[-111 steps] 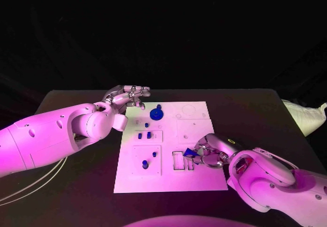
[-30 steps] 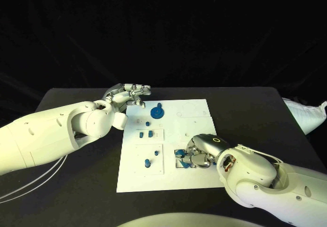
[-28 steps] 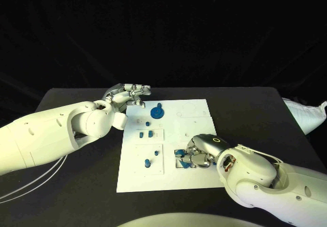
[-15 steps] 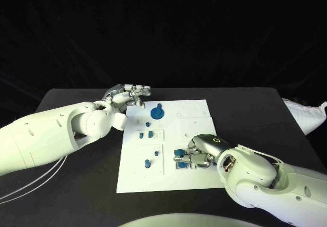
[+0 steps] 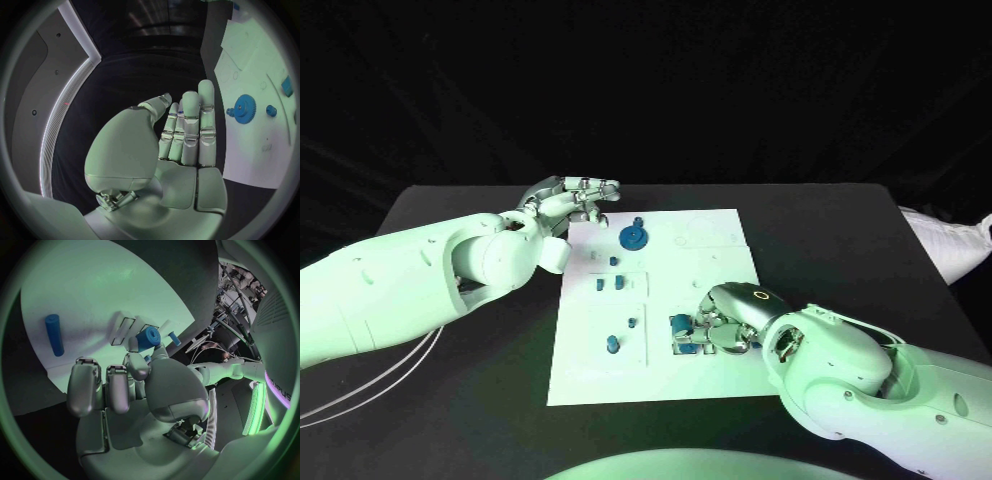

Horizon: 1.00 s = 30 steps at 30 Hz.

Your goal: Assemble the parts on the task board

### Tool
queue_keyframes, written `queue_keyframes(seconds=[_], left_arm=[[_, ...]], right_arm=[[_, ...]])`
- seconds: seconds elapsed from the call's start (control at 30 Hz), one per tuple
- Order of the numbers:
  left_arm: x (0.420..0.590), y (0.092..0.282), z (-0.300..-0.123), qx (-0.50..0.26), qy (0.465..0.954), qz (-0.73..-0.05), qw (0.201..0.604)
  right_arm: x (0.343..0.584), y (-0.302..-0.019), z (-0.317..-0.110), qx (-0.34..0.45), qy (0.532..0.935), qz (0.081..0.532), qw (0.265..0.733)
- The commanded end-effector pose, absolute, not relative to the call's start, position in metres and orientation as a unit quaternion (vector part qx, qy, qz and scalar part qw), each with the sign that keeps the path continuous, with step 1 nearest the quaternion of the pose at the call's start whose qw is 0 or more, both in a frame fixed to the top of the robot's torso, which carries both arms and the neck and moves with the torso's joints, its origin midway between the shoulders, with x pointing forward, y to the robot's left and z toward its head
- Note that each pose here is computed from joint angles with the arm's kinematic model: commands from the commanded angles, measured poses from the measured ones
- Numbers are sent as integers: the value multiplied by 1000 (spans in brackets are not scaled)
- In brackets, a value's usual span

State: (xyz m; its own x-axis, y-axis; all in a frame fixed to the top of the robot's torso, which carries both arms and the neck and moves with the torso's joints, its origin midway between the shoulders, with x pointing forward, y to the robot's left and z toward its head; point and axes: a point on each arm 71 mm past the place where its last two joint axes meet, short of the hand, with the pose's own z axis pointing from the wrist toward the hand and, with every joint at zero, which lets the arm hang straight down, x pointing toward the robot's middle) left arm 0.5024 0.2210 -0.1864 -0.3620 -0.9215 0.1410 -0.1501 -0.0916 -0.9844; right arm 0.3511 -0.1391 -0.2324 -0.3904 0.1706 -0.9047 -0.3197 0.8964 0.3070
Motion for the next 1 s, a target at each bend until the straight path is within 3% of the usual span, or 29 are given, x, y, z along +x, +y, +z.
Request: queue_keyframes(seconds=[0.03,1.0], left_arm=[[502,219,-185,-450,589,-587,326],[502,219,-186,-449,592,-585,325]], right_arm=[[349,-139,-238,-54,817,218,531],[348,-134,-239,-28,824,241,513]])
